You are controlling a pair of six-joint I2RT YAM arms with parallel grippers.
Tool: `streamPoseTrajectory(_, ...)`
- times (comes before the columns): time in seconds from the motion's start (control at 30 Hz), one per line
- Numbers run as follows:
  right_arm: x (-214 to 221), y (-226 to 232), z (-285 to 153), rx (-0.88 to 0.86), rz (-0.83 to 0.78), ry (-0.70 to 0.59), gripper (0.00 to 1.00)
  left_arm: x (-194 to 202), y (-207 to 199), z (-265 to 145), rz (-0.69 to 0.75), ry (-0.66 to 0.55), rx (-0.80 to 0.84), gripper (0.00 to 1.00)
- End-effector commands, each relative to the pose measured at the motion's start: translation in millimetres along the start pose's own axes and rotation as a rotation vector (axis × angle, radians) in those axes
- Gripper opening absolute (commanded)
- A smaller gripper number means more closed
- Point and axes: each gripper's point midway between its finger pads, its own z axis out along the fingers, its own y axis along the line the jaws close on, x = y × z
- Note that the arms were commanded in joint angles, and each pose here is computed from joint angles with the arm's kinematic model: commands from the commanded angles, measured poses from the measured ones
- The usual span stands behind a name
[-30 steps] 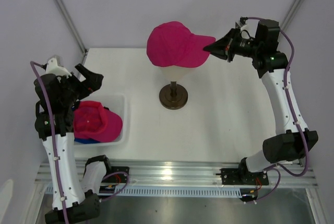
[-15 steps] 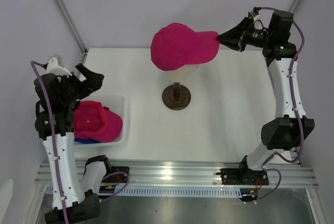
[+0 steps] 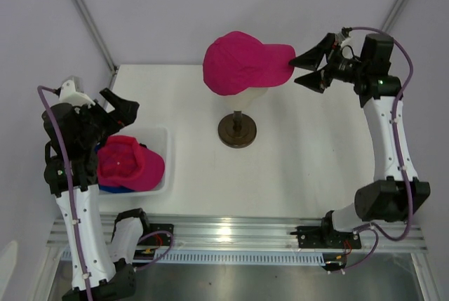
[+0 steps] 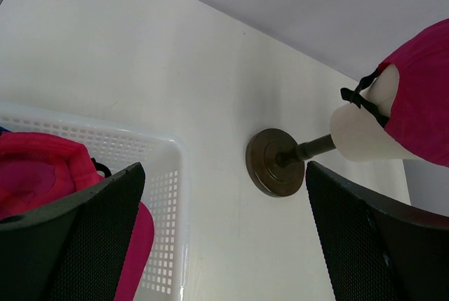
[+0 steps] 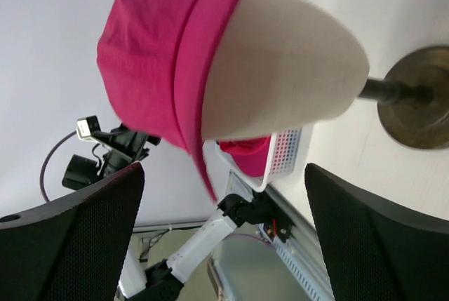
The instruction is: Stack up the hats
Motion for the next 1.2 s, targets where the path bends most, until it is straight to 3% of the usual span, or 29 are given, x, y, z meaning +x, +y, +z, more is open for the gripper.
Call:
streamPoseTrajectory(0.0,13,33,-22,-0.046,-0.079,-0.114,0.99,-7,-10,-8,0.025,-0.019,0.032,1.00)
streamPoseTrajectory(0.17,23,30,-22,-0.036,-0.032,-0.178,0.94,-6,-14,-6,0.018,-0.010,0.051,1.00)
streamPoseTrajectory(0.53,35,29,14,-0.033,-0.044,-0.114,0.55,-1,-10,-3,0.030,0.005,0.046,0.99)
streamPoseTrajectory(0.57,35,32,15,-0.041,-0.050,-0.116,0.48,0,-9,-2,0.030,0.007,0.043,0.99)
streamPoseTrajectory(0.6,33,36,16,-0.046,-0.059,-0.117,0.28,-1,-9,-2,0.033,0.004,0.044,0.99)
streamPoseTrajectory(0.67,31,39,15,-0.044,-0.077,-0.131,0.00,0,-9,-1,0.032,0.008,0.046,1.00)
streamPoseTrajectory(1.03,17,83,16,-0.158,-0.178,-0.066,0.00,4,-8,13,0.013,0.030,0.067,1.00)
streamPoseTrajectory(1.17,11,79,16,-0.164,-0.164,-0.031,0.00,4,-6,14,0.023,0.030,0.061,0.99)
